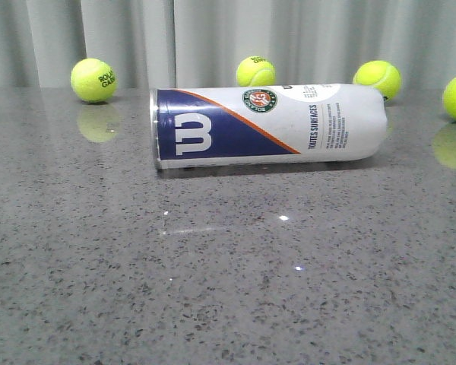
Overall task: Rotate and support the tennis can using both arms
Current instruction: 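Set the can down on its side and open the right gripper, withdrawing, then grasp the blue end of the can with the left gripper, then lift the blue end with the left gripper, tilting the can upright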
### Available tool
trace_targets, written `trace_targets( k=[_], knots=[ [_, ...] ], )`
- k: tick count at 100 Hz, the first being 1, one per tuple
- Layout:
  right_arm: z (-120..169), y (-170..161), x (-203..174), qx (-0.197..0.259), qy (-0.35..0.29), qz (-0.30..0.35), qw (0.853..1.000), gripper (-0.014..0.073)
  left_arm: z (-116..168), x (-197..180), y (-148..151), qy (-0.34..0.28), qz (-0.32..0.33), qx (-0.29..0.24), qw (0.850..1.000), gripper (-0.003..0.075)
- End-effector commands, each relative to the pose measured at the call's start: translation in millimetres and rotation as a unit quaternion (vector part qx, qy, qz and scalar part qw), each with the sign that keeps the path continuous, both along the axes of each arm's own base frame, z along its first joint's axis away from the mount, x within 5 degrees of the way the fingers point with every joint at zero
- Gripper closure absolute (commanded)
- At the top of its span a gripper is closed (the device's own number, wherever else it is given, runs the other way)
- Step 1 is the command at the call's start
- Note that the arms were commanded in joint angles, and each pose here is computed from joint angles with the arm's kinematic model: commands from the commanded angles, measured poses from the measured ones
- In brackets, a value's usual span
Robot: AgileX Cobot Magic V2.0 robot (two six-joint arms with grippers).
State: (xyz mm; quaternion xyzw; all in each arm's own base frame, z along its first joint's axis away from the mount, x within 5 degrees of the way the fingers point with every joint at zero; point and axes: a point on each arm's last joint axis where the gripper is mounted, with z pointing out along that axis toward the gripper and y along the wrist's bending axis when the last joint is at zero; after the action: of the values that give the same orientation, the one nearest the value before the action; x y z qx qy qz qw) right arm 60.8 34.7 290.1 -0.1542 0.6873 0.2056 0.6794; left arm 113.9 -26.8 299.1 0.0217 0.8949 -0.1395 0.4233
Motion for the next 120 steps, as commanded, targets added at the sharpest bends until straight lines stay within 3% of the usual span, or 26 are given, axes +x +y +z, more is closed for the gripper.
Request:
trace_targets(
  k=[1,14,29,43,60,67,74,85,87,100,120],
  knots=[
    [14,-1,-1,0.015,-0.041,-0.005,0.999,0.0657,17,22,-12,-0.006,-0.022,-0.076,0.997,0.0118],
    [12,-1,-1,0.009,-0.029,-0.004,1.0,0.0657,18,49,-33,0.034,-0.098,-0.157,0.982,0.0126],
    [10,-1,-1,0.004,-0.021,-0.003,1.0,0.0657,13,82,-54,0.078,-0.174,-0.282,0.94,0.0151],
    [10,-1,-1,0.004,-0.02,-0.003,1.0,0.0657,-4,112,-73,0.105,-0.194,-0.32,0.921,0.0151],
    [5,-1,-1,-0.01,0.004,0.0,1.0,0.0657,-23,141,-118,0.144,-0.244,-0.346,0.894,0.0167],
    [3,0,-1,-0.015,0.013,0.0,1.0,0.0657,-29,151,-136,0.146,-0.265,-0.353,0.885,0.0238],
    [1,0,-1,-0.019,0.02,0.001,1.0,0.0657,-36,160,-151,0.156,-0.27,-0.366,0.877,0.0372],
    [1,0,-1,-0.019,0.021,0.001,1.0,0.0657,-42,169,-165,0.169,-0.284,-0.383,0.862,0.0692],
    [1,0,-1,-0.019,0.021,0.001,1.0,0.0657,-42,169,-166,0.163,-0.291,-0.384,0.861,0.0739],
    [1,0,-1,-0.019,0.021,0.001,1.0,0.0657,-30,167,-166,0.13,-0.309,-0.38,0.862,0.0739],
    [1,0,-1,-0.019,0.021,0.001,1.0,0.0657,13,147,-153,0.036,-0.335,-0.291,0.896,0.0739]
  ],
)
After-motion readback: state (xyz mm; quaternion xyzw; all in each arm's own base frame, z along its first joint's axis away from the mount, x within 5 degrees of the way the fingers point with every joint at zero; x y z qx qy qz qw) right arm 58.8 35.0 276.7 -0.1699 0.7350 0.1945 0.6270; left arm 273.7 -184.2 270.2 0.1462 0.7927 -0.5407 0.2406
